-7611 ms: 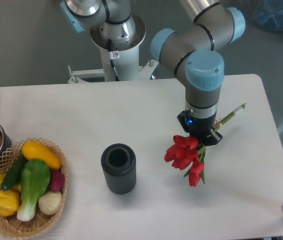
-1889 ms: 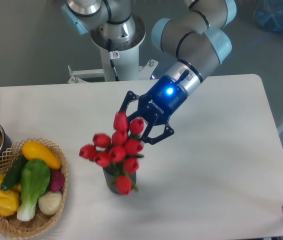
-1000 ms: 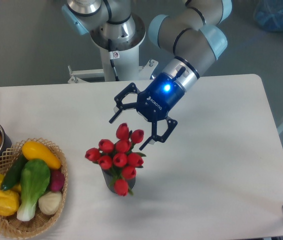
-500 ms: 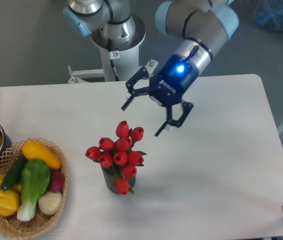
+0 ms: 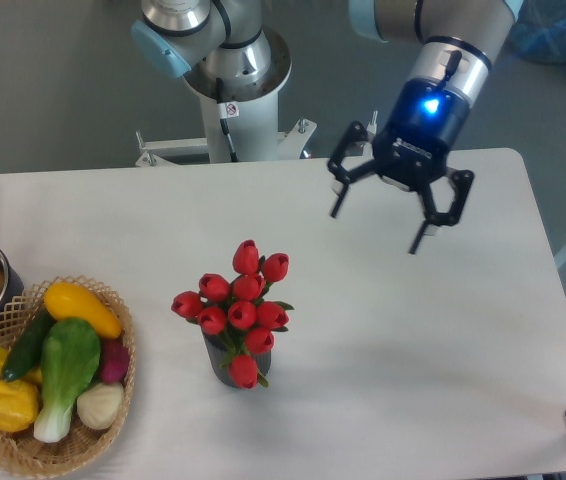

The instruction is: Insert the flowers into the vase

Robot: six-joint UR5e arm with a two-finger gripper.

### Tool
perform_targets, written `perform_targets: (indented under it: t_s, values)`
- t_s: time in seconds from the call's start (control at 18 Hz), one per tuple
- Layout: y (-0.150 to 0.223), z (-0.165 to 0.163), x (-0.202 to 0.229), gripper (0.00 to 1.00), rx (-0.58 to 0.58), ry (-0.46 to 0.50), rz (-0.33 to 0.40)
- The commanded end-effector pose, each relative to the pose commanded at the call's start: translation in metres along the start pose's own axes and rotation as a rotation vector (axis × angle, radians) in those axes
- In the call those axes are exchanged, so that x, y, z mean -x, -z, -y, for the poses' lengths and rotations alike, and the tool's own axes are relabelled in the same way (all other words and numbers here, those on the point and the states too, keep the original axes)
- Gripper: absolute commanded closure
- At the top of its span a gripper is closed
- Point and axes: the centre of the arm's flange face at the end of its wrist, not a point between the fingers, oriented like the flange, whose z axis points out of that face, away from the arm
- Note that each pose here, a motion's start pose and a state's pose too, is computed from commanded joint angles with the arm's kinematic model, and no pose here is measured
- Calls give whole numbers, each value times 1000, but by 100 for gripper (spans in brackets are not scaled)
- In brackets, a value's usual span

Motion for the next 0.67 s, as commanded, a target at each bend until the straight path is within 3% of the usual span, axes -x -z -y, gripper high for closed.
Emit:
perform_targets:
  t_s: [0.22, 0.33, 0.5, 0.67]
  values:
    - [-40, -55, 16, 0, 304, -123, 19]
    - [-60, -65, 12, 0, 445, -181, 13]
    - [-85, -65, -2, 0, 540, -222, -8]
    - [-96, -61, -14, 0, 557, -246, -25]
